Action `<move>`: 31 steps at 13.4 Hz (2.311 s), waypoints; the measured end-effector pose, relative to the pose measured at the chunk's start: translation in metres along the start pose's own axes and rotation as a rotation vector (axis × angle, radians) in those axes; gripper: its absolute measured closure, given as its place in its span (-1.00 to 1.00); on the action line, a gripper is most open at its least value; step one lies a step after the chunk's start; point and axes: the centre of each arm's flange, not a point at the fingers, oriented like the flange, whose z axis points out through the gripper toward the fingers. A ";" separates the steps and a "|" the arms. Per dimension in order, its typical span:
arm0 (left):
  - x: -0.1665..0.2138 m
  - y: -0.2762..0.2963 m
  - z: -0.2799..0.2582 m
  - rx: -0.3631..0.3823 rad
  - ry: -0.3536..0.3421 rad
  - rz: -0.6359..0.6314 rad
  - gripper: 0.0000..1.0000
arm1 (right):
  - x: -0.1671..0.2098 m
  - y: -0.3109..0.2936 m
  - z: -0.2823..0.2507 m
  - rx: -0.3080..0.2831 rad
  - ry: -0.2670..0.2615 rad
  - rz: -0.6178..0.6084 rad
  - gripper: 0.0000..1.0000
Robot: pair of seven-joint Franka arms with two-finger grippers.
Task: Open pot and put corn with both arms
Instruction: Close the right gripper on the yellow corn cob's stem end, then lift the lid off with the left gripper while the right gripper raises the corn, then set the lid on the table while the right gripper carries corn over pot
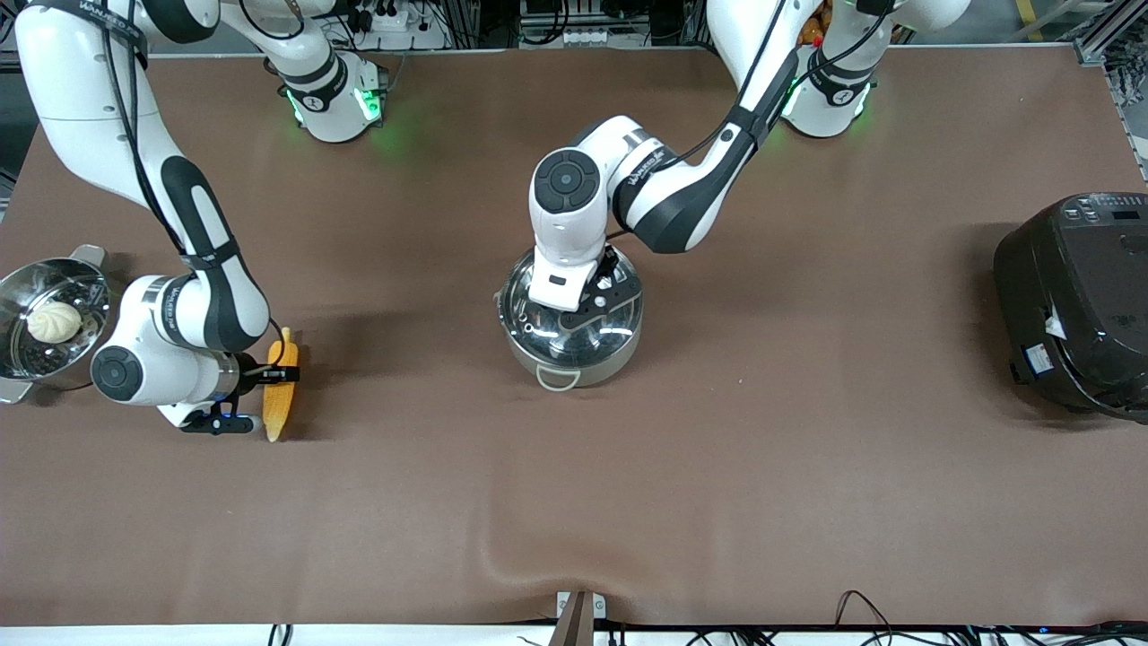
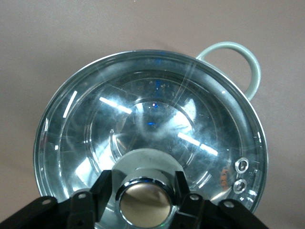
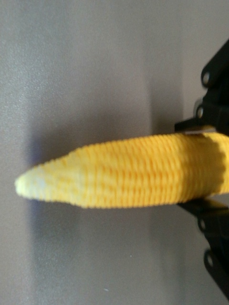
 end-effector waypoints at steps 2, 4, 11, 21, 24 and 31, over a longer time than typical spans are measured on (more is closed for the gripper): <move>0.000 0.000 0.000 -0.002 0.001 0.001 -0.07 | 0.000 0.001 -0.001 0.000 0.001 -0.010 0.11; -0.001 0.001 0.000 -0.003 0.001 0.002 -0.07 | 0.000 0.001 -0.003 0.002 -0.003 -0.027 0.11; -0.002 0.001 -0.001 -0.005 0.005 0.005 -0.01 | -0.046 -0.063 -0.129 0.036 -0.105 -0.131 0.27; 0.056 -0.091 -0.191 -0.021 0.009 0.030 -0.01 | -0.072 -0.135 -0.210 0.063 -0.139 -0.205 0.27; 0.144 -0.177 -0.218 -0.013 0.003 0.089 -0.01 | -0.088 -0.203 -0.221 0.032 -0.131 -0.255 0.27; 0.264 -0.310 -0.126 0.017 -0.047 0.096 -0.01 | -0.158 -0.396 -0.223 -0.040 -0.045 -0.509 0.27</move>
